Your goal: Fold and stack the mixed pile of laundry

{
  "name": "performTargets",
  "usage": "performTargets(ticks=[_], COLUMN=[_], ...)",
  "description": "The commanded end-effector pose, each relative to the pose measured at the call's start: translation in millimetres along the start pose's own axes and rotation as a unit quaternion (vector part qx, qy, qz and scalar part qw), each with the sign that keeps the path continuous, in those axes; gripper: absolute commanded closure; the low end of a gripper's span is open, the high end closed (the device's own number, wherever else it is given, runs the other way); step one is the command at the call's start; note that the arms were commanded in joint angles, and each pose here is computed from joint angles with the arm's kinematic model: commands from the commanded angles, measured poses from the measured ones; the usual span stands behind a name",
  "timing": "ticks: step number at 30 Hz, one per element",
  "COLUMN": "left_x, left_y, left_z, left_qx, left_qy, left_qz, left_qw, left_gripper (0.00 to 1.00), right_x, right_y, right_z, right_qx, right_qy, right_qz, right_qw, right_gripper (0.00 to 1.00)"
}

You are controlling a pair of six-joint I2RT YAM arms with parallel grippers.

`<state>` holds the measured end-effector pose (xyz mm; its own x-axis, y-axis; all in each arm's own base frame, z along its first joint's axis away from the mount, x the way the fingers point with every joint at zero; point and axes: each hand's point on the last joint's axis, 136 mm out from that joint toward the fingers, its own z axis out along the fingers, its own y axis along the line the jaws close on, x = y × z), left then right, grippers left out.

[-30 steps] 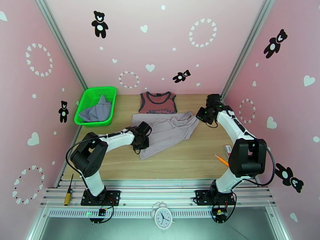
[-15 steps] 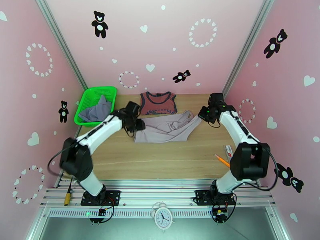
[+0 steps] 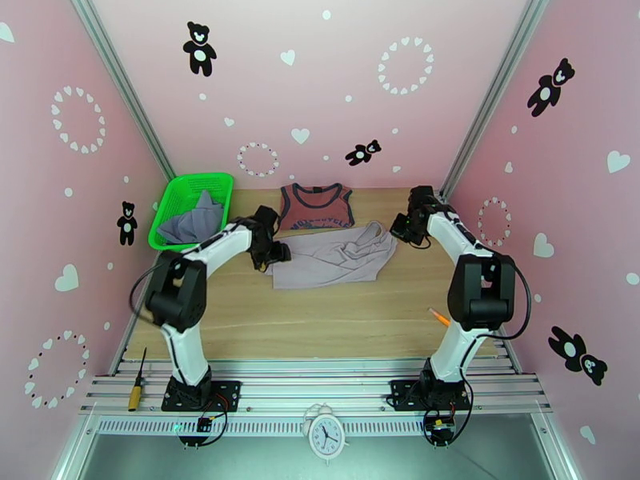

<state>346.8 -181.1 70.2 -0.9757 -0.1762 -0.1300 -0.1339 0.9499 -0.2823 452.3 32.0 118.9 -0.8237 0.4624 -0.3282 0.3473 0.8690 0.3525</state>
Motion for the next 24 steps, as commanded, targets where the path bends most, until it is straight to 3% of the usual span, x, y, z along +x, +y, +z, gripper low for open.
performTargets(ticks=[1,5,9,14,15,18,24], left_x=[24,33,30,24,23,26,46], left_y=[4,-3,-3,-1,-2,-7,-24], left_z=[23,49,66,60,54,25,-70], left_qx=[0.006,0.007,-0.014,-0.027,-0.029,-0.038,-0.018], left_qy=[0.02,0.03,0.029,0.008,0.004,-0.008,-0.043], left_qz=[-0.015,-0.015,-0.009,-0.013,-0.011,0.005,0.042], left_qw=[1.0,0.999,0.999,1.0,1.0,0.999,0.998], left_gripper=[0.38,0.5,0.7,0.95,1.0,1.0,1.0], right_x=[1,7,11,15,15,16,18], right_y=[2,1,-2,-3,-3,-2,-3], right_z=[-6,-6,-8,-9,-9,-11,-21], right_qx=[-0.01,-0.012,-0.011,-0.011,-0.012,-0.014,-0.011], right_qy=[-0.005,0.001,0.001,0.003,0.004,0.004,0.0], right_qz=[-0.004,-0.003,-0.005,-0.005,-0.005,-0.006,-0.02], right_qw=[1.0,1.0,1.0,1.0,1.0,1.0,1.0], right_gripper=[1.0,1.0,1.0,1.0,1.0,1.0,1.0])
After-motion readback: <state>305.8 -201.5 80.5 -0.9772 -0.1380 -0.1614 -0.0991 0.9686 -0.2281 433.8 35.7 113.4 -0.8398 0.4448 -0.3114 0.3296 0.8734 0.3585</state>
